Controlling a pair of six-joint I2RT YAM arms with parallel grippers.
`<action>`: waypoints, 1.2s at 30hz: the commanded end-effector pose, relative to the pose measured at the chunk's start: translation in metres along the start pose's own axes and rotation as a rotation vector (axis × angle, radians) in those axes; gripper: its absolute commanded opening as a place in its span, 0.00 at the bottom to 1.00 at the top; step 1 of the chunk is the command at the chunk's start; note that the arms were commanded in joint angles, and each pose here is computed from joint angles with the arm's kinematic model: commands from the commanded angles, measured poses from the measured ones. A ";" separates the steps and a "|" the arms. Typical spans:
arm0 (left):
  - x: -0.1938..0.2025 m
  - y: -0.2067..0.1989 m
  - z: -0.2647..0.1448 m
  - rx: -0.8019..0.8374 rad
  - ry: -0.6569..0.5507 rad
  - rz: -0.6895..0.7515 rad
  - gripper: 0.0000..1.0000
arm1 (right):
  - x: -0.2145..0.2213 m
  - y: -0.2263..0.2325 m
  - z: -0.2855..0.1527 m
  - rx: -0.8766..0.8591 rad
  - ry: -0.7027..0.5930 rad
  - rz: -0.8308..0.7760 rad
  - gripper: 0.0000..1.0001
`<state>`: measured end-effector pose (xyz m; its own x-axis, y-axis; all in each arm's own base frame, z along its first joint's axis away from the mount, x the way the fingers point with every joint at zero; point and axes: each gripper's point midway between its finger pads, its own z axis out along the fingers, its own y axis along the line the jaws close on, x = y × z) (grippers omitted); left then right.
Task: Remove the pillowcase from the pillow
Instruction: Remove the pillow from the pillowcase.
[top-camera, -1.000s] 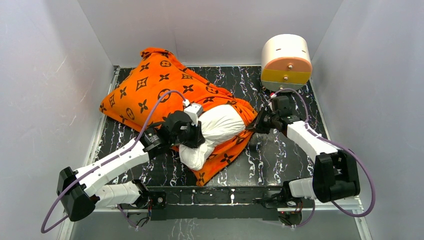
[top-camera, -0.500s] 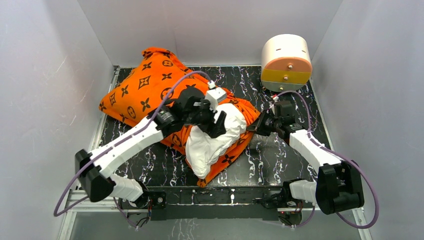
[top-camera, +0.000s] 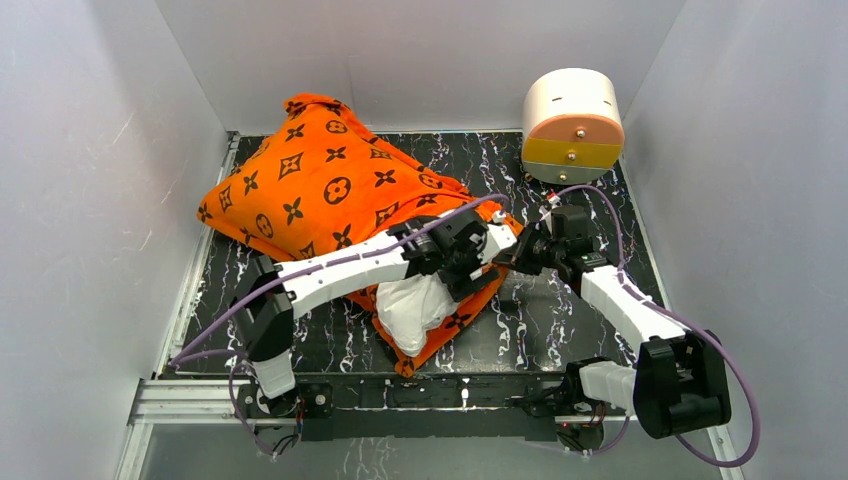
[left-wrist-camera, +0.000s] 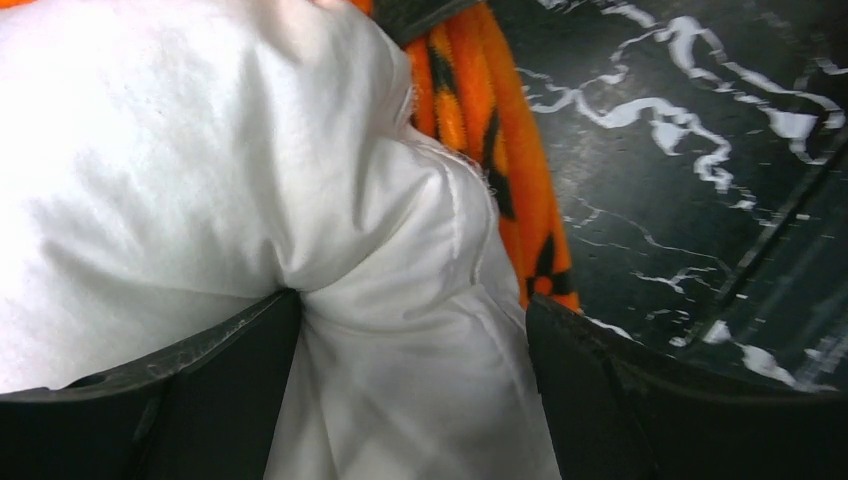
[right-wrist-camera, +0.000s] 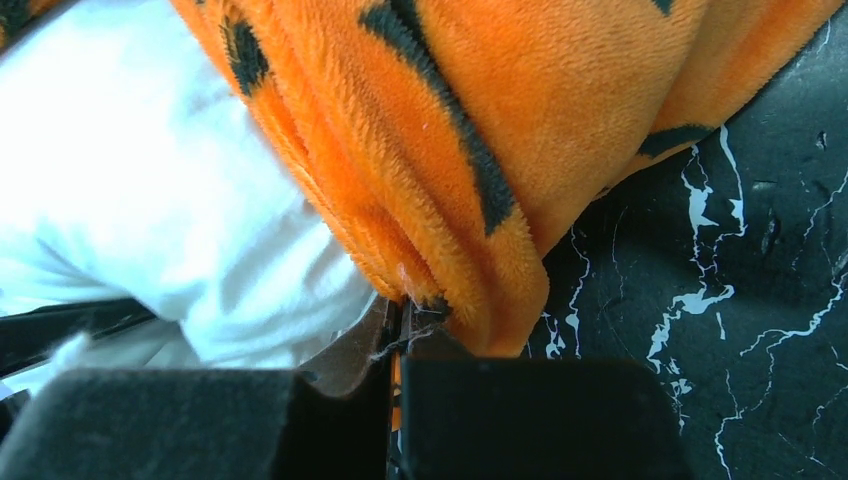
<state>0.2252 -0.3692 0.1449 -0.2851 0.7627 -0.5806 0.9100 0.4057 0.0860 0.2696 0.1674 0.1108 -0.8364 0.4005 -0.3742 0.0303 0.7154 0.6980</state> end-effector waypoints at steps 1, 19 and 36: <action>0.042 0.031 0.020 -0.223 0.189 0.077 0.78 | -0.005 -0.005 -0.009 0.033 -0.033 -0.007 0.00; 0.058 0.034 -0.066 -0.322 -0.036 -0.161 0.00 | -0.085 -0.061 -0.052 0.466 -0.339 -0.023 0.00; 0.068 0.002 -0.140 -0.145 -0.261 -0.215 0.00 | -0.064 -0.047 -0.027 0.343 -0.194 -0.007 0.00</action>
<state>0.1874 -0.2917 0.2073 -0.3613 0.4551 -0.8139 0.7698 0.6381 0.0151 0.2515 0.1545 0.1295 -0.8755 0.3683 -0.3129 0.1045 0.7764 0.6215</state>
